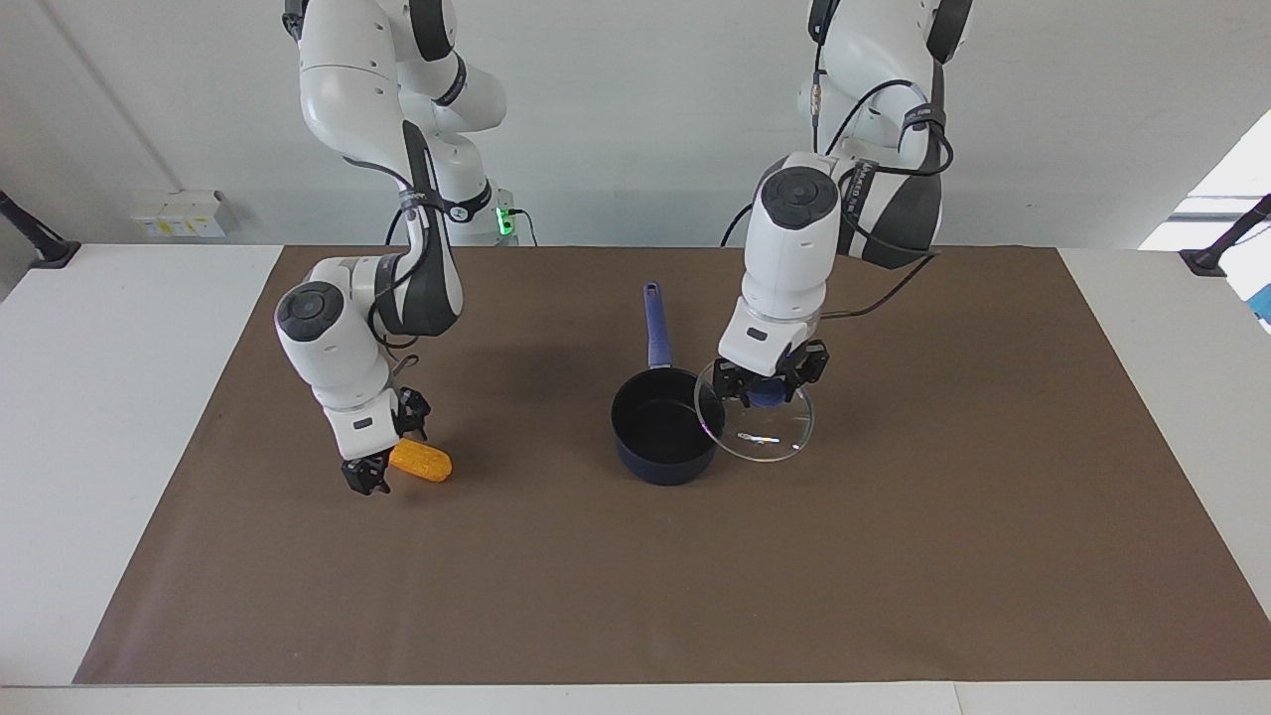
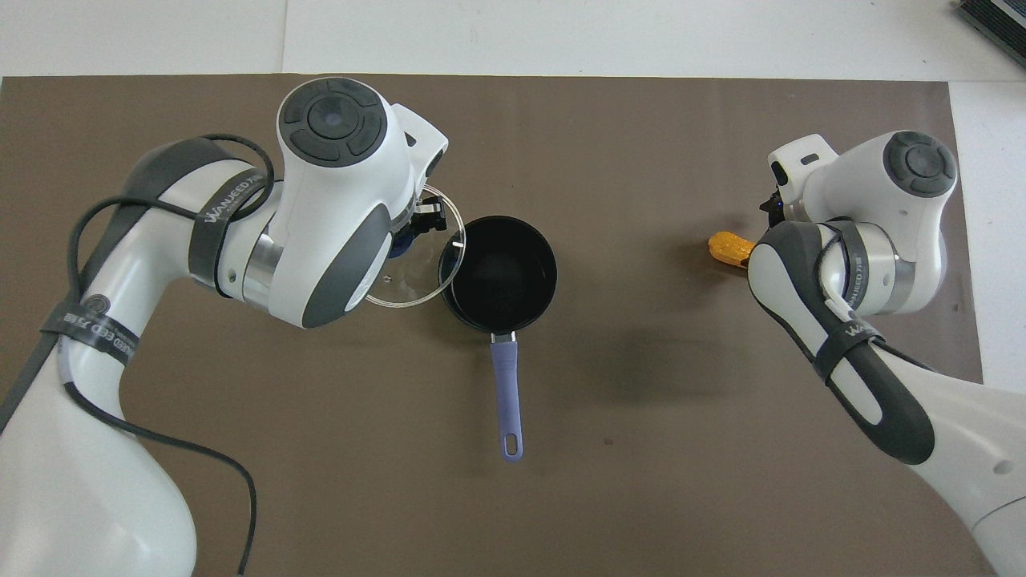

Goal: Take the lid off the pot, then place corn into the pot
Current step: 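Lift the lid with the left gripper while the right gripper reaches the corn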

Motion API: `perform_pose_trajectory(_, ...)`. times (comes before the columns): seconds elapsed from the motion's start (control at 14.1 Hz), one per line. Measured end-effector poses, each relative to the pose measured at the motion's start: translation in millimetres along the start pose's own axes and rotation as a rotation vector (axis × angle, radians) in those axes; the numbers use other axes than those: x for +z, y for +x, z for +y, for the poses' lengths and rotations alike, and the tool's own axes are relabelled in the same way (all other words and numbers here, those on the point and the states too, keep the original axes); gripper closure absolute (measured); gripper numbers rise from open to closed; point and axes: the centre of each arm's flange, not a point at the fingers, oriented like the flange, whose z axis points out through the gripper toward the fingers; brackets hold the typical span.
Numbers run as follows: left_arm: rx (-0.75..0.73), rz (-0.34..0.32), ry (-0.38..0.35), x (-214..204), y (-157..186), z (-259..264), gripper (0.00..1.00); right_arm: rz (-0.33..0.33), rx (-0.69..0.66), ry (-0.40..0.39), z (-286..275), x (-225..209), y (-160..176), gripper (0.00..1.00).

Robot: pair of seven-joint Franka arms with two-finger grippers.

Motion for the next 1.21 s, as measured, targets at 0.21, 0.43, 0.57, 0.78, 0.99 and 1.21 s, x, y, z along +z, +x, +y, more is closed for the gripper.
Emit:
perform_pose_trajectory(0.21,0.017,-0.023,0.023,15.0,18.2,-49.7,0.4,-0.007,-0.036,0.019,-6.4,9.9,3.9,0.0)
perform_pose_trajectory(0.43,0.045,-0.006,0.011,39.3,25.5,-99.5,0.4,-0.011,-0.059,0.031,-13.9,16.1,13.6,0.0)
perform_pose_trajectory(0.57,0.088,-0.013,0.011,58.6,22.2,-132.8,0.4,-0.012,-0.059,0.033,-14.4,17.2,12.6,0.04)
perform_pose_trajectory(0.78,0.144,0.0,0.004,78.5,15.6,-182.0,0.4,-0.013,-0.047,0.031,-10.9,17.0,5.2,0.37)
perform_pose_trajectory(0.99,0.197,0.0,0.004,95.8,2.5,-222.6,0.4,0.002,-0.002,0.032,-4.8,15.4,-6.5,0.6)
perform_pose_trajectory(1.21,0.235,-0.003,0.012,112.3,-4.5,-253.4,0.4,0.022,0.116,0.03,-2.2,3.2,3.6,0.6)
